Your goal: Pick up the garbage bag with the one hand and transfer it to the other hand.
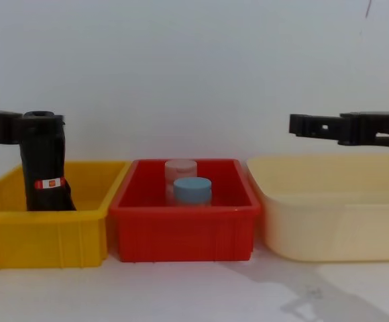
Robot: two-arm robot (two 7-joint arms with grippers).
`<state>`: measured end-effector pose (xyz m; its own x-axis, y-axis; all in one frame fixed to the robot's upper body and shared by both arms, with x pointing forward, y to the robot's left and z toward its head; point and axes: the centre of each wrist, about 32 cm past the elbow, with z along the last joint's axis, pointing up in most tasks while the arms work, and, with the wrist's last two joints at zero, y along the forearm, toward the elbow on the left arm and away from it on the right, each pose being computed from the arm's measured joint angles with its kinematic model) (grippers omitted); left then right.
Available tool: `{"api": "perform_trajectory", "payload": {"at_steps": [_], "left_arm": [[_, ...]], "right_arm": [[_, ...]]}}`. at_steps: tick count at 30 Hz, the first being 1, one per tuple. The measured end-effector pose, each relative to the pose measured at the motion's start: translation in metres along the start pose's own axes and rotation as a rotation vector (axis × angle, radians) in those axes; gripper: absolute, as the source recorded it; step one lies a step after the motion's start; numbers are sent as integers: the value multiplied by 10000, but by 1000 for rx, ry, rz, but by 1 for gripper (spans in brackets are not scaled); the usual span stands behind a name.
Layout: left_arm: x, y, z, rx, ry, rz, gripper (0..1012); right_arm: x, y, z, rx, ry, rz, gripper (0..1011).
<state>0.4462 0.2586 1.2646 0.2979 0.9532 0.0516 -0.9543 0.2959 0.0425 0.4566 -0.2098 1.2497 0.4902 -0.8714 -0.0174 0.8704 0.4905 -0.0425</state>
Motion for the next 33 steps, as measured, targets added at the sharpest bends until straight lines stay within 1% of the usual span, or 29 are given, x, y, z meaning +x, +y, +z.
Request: {"api": "perform_trajectory", "payload": {"at_steps": [2,4,6,7,10,14,16,17,19,20,21,23,24,27,29,30,32,33], "left_arm": [[21,39,12,6,5,7,1000],[55,98,25,14,12,17,1000],[103,157,35,21,24,29,1000],[103,157,35,21,24,29,1000],[160,195,38,27,34,34,1000],[207,199,35,31,36,32,1000],[263,177,23,37,36,29,1000],[263,177,23,37,36,29,1000],[320,135,11,43,33,23,1000],[320,135,11,43,33,23,1000],[346,109,8,44,30,19,1000],[368,79,3,46,29,15,1000],[387,49,-2,47,26,11,1000],[420,-18,-13,47,20,0,1000],[432,-49,-19,47,17,-4,1000],[445,-83,-18,44,12,-10,1000],[456,-115,-33,46,10,-16,1000],[463,-145,-39,45,7,-24,1000]], "right_arm": [[-16,23,26,-6,1,7,1004],[-37,51,47,-14,1,14,1004],[-46,69,56,-18,0,17,1004],[-52,82,60,-20,1,19,1004],[-67,121,71,-31,0,23,1004],[-86,191,88,-45,-1,28,1004],[-91,221,96,-50,-2,29,1004],[-94,231,99,-52,-2,29,1004],[-97,259,108,-56,-3,32,1004],[-99,270,107,-59,-3,33,1004],[-101,286,111,-61,-4,35,1004],[-103,301,114,-64,-5,39,1004],[-103,308,114,-66,-6,40,1004],[-105,334,118,-72,-9,46,1004],[-106,345,121,-74,-10,50,1004],[-105,355,124,-75,-12,52,1004],[-104,368,130,-76,-14,57,1004],[-104,370,132,-76,-15,58,1004]]}}
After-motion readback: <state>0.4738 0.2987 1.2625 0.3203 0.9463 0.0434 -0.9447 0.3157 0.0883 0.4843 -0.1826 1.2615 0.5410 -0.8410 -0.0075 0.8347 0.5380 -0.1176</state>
